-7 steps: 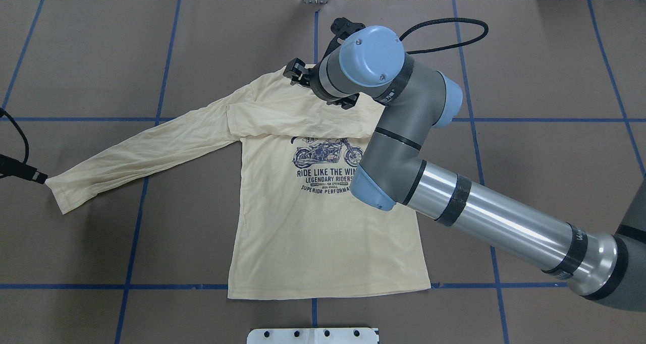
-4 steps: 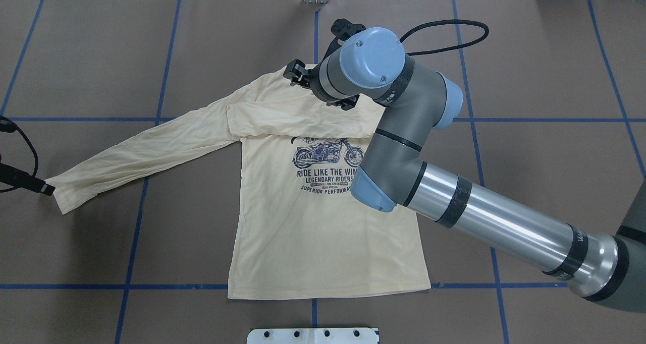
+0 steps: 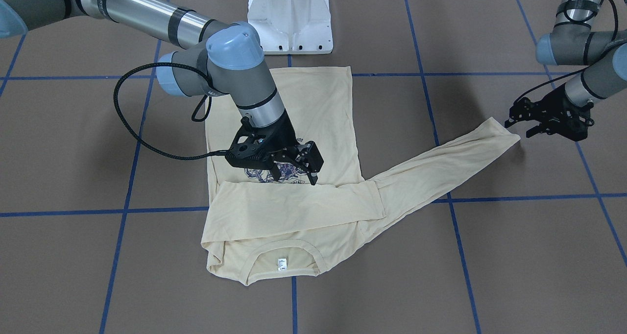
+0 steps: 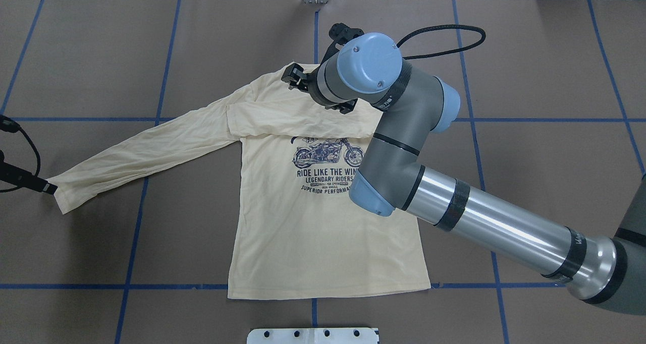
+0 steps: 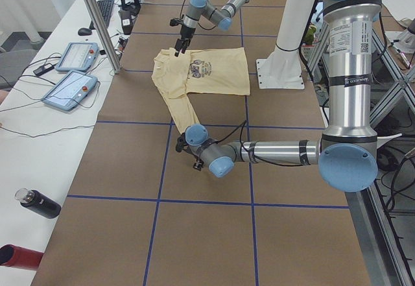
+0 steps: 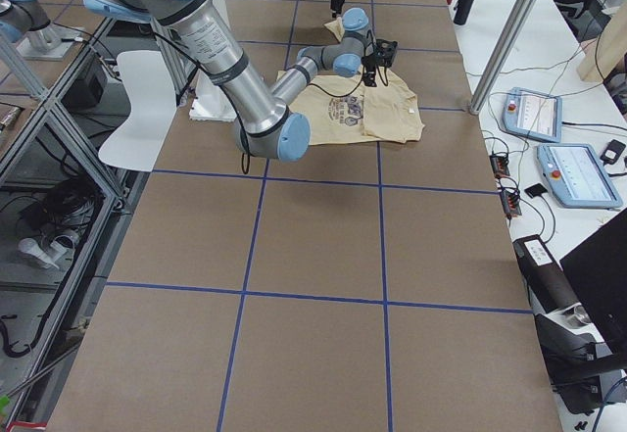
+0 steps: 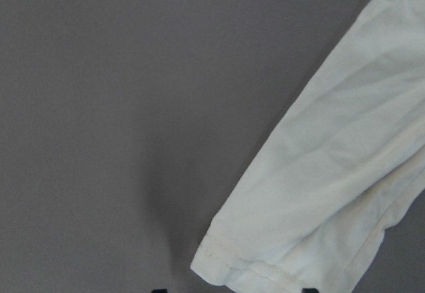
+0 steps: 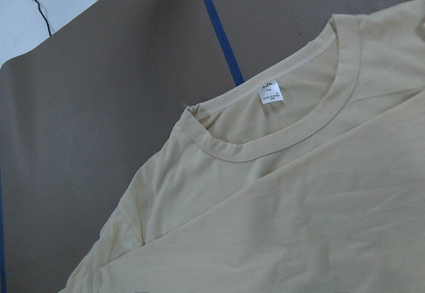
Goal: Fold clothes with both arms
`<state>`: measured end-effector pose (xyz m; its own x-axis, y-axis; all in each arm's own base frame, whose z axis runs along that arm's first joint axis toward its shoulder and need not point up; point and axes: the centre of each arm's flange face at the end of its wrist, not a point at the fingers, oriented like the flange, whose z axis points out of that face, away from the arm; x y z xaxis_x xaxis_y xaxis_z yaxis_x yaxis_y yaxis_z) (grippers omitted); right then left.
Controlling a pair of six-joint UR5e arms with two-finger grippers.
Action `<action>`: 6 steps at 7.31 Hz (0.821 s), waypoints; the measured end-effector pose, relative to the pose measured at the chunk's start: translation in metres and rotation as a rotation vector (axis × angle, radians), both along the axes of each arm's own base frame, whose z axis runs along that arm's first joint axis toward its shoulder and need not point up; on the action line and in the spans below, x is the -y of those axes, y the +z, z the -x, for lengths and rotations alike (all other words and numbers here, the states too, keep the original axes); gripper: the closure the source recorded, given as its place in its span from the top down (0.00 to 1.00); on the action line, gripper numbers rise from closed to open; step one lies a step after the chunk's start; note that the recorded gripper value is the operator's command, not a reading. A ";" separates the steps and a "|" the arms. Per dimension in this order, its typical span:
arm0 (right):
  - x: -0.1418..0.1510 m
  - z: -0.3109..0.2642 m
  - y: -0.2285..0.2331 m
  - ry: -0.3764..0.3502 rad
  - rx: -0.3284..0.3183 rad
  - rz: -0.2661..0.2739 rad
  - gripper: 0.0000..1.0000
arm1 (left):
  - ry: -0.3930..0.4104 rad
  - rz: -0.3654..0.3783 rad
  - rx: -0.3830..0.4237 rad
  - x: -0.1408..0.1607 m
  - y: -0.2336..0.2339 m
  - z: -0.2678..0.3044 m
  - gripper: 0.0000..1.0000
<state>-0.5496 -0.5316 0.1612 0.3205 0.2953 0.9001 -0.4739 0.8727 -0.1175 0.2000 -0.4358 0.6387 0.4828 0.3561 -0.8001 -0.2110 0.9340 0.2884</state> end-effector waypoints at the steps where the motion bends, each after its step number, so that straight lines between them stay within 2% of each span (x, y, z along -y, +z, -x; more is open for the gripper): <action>1: -0.002 0.002 0.000 -0.003 0.005 -0.004 0.96 | -0.001 -0.006 -0.003 0.000 0.001 0.000 0.70; 3: -0.005 0.004 -0.001 -0.007 0.015 -0.009 0.96 | -0.001 -0.009 -0.003 0.001 0.002 0.000 0.61; 6: -0.007 0.006 0.000 -0.010 0.015 -0.010 0.96 | 0.000 -0.007 0.000 0.001 0.005 0.000 0.61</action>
